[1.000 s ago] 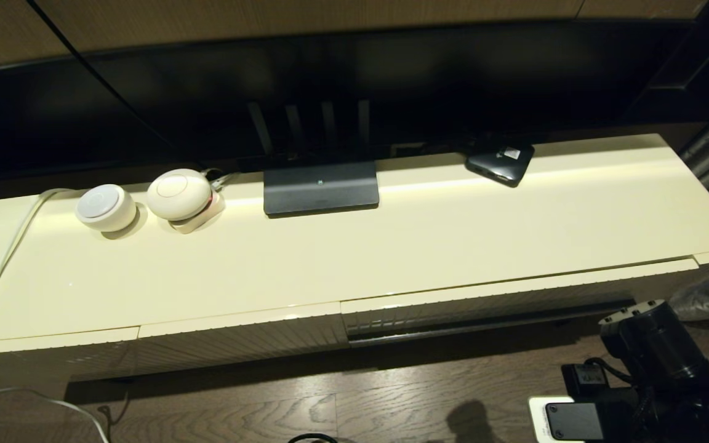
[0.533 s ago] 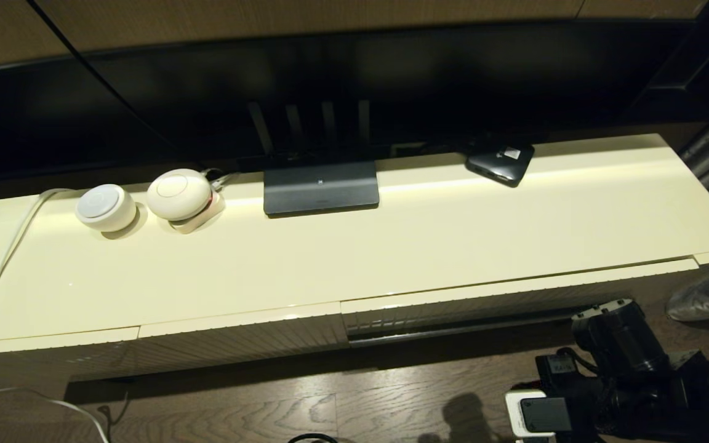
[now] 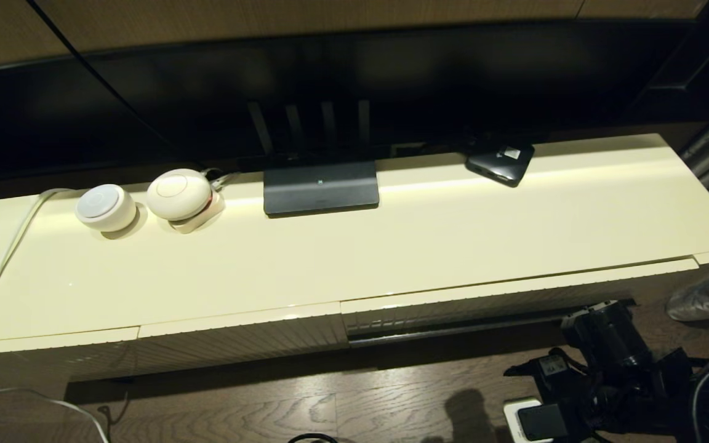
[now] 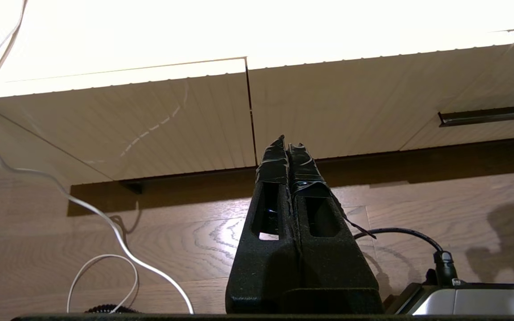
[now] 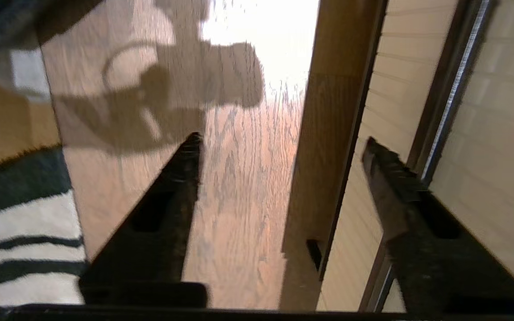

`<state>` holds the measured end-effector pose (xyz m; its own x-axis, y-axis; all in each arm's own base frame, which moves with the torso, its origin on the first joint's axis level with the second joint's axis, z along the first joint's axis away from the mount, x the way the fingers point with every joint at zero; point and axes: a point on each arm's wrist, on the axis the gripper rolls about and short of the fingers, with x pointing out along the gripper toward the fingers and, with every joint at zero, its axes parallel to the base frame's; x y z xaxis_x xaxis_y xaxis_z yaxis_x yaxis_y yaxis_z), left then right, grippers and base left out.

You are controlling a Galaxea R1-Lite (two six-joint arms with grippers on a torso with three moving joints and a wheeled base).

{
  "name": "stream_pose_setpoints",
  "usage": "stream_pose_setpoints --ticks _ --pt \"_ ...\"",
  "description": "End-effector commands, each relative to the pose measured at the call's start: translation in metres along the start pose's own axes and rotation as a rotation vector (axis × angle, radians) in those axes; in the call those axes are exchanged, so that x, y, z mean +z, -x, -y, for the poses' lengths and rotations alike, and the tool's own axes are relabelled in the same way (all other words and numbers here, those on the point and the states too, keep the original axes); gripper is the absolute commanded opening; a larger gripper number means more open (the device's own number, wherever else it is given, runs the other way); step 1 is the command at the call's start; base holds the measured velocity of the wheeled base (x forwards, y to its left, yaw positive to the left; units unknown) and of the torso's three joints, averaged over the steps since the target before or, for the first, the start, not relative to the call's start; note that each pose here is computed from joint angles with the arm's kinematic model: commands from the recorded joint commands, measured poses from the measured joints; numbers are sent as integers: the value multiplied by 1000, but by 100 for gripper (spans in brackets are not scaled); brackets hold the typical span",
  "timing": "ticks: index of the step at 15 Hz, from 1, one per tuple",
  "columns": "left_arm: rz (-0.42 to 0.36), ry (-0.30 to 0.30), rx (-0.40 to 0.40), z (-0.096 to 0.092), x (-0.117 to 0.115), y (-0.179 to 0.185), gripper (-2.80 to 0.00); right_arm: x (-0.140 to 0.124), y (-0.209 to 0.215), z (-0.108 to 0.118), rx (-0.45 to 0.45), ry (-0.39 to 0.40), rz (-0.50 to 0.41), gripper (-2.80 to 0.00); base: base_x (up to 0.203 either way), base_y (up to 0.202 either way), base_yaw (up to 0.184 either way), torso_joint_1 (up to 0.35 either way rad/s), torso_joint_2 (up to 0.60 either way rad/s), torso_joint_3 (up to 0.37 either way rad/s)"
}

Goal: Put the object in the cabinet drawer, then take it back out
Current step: Open the drawer

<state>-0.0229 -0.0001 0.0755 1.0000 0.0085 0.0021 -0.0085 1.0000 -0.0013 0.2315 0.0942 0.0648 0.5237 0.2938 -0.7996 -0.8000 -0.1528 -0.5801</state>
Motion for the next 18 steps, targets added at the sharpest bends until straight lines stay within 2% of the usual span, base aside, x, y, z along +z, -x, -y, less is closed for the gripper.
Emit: stream_pose_setpoints --ticks 1,3,7,18 --pt "-4 0 1 0 -1 0 -280 -3 -11 1 26 7 -12 0 0 0 0 0 0 0" --pt "-4 0 1 0 -1 0 -280 -5 -21 3 31 5 -17 0 0 0 0 0 0 0" --pt "-4 0 1 0 -1 0 -280 -6 -40 17 -47 7 -13 0 0 0 0 0 0 0" --pt "-3 0 1 0 -1 0 -280 -20 -62 32 -82 -19 -58 0 0 0 0 0 0 0"
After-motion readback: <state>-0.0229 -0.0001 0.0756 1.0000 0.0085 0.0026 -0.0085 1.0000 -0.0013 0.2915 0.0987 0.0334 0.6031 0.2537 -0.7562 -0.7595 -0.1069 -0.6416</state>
